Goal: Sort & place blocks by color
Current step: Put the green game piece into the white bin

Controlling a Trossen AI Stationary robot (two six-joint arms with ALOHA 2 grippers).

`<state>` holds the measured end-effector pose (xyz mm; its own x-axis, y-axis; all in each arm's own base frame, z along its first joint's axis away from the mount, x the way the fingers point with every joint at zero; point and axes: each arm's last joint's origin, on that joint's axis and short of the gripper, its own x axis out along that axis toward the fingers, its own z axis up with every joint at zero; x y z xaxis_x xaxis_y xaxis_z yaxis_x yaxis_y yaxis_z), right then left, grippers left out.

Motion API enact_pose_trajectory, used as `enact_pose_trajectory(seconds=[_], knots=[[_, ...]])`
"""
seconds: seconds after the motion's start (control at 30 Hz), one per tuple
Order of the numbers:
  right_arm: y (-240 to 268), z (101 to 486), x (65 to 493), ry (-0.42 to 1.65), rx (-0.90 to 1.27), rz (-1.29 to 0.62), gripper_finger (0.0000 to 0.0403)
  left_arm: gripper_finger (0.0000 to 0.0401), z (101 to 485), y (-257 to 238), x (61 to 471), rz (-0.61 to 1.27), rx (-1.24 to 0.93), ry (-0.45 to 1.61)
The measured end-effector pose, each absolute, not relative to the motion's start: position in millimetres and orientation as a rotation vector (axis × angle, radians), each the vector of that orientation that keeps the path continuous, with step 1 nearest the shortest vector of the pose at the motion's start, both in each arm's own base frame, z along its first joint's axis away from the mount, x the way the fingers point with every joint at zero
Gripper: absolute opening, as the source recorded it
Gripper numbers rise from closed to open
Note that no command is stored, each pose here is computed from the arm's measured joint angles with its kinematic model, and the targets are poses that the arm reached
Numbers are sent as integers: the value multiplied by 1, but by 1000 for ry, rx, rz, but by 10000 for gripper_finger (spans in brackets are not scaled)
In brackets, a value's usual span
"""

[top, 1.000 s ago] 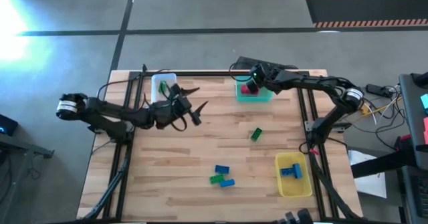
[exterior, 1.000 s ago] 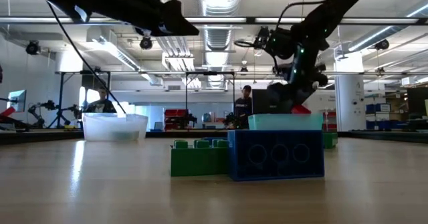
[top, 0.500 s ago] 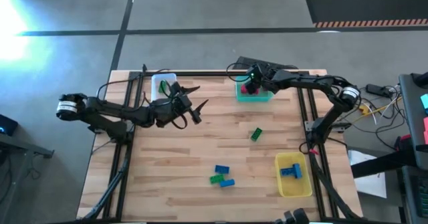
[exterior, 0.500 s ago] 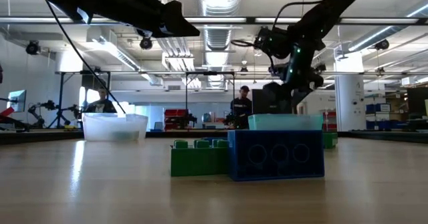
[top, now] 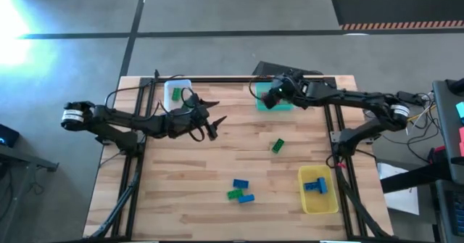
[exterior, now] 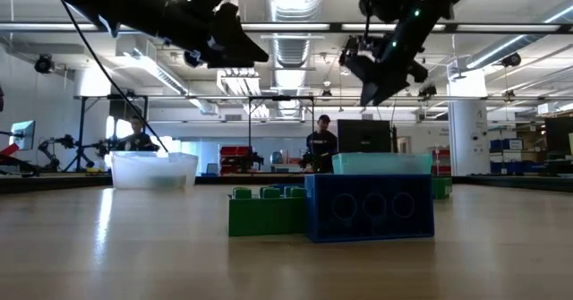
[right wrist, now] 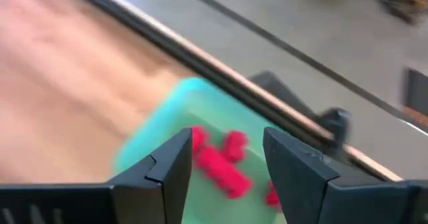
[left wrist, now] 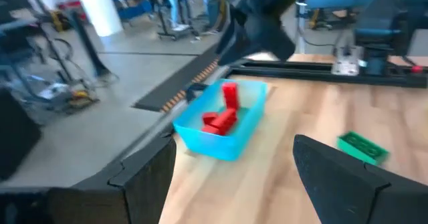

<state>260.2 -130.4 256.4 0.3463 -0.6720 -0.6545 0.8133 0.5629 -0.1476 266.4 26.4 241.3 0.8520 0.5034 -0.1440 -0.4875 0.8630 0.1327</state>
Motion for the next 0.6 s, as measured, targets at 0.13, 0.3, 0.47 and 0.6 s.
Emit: enact_pose_trajectory(seconds=[0.13,0.3,0.47,0.6], knots=[[-107,268,263,738,206,-714,168,283,239,21,267,468,57,190],[-72,264,268,859,135,-227,168,283,239,9,268,389,42,185],[-41,255,274,943,-6,-157,189,283,238,-5,268,338,46,184],[-21,254,277,1001,-134,-152,218,283,238,-13,268,308,26,179]])
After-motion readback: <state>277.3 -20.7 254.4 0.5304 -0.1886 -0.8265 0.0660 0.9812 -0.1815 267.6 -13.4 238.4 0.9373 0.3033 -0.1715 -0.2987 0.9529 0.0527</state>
